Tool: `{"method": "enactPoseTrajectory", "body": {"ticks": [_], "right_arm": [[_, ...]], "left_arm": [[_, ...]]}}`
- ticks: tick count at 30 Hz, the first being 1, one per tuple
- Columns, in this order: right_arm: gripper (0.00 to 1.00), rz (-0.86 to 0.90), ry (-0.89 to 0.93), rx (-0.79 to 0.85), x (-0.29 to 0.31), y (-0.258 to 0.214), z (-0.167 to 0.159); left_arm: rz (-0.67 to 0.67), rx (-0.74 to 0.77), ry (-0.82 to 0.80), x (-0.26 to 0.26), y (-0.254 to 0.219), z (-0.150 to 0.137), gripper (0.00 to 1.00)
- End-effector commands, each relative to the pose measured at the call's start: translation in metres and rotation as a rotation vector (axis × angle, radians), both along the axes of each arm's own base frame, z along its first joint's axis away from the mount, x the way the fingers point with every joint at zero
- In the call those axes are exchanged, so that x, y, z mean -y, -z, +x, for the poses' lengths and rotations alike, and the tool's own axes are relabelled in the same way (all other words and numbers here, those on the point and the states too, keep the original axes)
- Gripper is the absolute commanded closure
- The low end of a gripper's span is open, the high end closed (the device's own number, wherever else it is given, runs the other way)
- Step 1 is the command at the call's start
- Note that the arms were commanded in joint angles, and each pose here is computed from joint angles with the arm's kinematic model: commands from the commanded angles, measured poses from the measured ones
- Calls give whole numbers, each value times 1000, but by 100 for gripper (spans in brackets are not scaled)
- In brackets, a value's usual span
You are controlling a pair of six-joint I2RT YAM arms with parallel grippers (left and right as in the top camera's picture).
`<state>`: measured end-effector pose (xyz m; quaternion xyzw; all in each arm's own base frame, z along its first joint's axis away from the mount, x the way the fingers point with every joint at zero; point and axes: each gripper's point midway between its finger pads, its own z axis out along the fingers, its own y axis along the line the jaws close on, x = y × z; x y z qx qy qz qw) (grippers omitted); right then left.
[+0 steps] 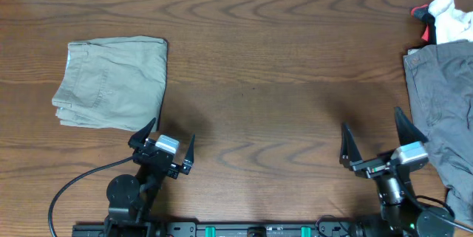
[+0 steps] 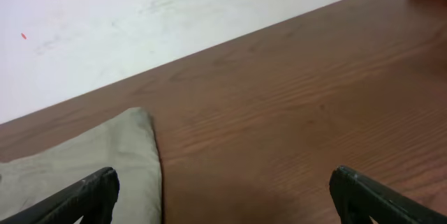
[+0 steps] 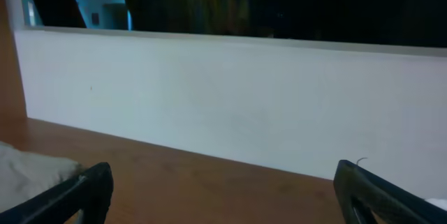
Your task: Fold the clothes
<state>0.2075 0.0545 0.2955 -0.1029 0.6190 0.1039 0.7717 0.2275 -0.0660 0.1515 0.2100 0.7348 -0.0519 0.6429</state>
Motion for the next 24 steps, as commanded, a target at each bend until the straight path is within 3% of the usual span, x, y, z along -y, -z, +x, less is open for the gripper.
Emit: {"method": "enactPoseTrajectory", "body": {"ticks": [1,19,24], "right_arm": [[1,-12,11,-12,1,14,6],[1,-28,10,-161,-2,108,32],[1,-31,10,-191,-2,115,32]], "left_arm": [[-15,-32,14,3,12,-1,2],[-15,-31,14,3,12,-1,2],[-15,-32,14,3,12,-1,2]]}}
